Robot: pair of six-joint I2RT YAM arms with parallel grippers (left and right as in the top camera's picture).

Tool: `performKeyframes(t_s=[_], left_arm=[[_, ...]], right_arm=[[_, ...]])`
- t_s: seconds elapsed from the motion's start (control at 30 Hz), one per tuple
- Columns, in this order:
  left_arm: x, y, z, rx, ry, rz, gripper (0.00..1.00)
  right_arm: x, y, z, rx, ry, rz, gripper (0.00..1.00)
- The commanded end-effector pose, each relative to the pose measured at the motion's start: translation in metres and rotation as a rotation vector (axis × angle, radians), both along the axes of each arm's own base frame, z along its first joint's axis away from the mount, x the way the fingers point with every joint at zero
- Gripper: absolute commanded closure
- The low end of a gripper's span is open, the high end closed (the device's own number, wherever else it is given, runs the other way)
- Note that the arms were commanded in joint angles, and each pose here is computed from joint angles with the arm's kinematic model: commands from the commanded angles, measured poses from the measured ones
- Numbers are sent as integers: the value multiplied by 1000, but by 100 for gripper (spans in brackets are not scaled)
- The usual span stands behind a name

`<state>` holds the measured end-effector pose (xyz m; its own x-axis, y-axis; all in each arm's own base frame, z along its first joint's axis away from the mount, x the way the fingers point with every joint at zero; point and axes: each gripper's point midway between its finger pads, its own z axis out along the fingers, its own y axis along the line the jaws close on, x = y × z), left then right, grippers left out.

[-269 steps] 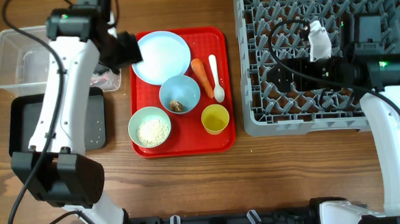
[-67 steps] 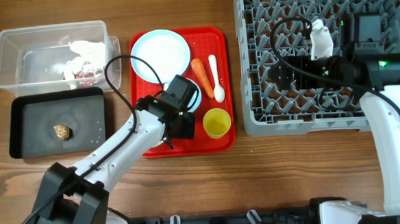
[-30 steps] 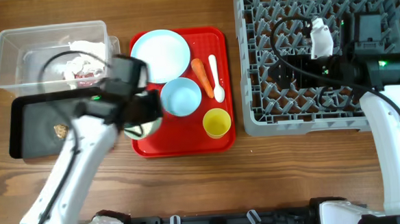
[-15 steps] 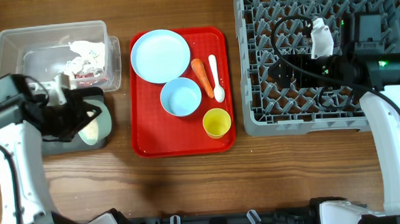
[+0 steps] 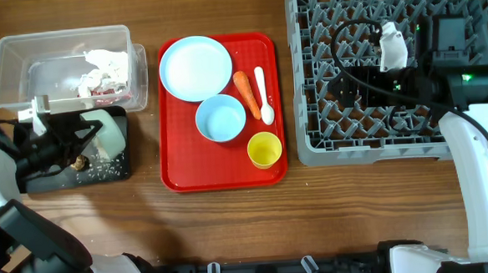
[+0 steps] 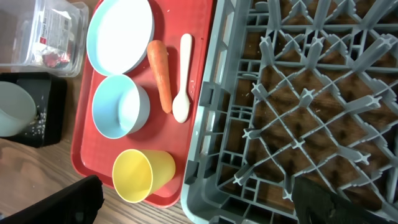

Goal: Sort waste into correct bins and load items into the dishwasher rack
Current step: 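Carry the green bowl over the black tray and tilt it, then pour the rice out of the green bowl onto the black tray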

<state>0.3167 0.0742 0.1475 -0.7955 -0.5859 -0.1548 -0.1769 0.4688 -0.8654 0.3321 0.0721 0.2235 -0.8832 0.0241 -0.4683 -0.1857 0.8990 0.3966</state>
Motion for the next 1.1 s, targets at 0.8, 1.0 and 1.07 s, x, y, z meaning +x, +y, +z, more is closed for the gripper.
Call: performKeyframes(t_s=[0.8, 1.0, 1.07], left_arm=[[8, 29, 46, -229, -157, 138, 96], [8, 30, 46, -232, -154, 140, 96], [8, 30, 46, -231, -155, 140, 96]], right_arm=[[-1, -1, -3, -9, 20, -14, 0], [0, -1, -3, -9, 16, -14, 0], [0, -1, -3, -9, 17, -14, 0]])
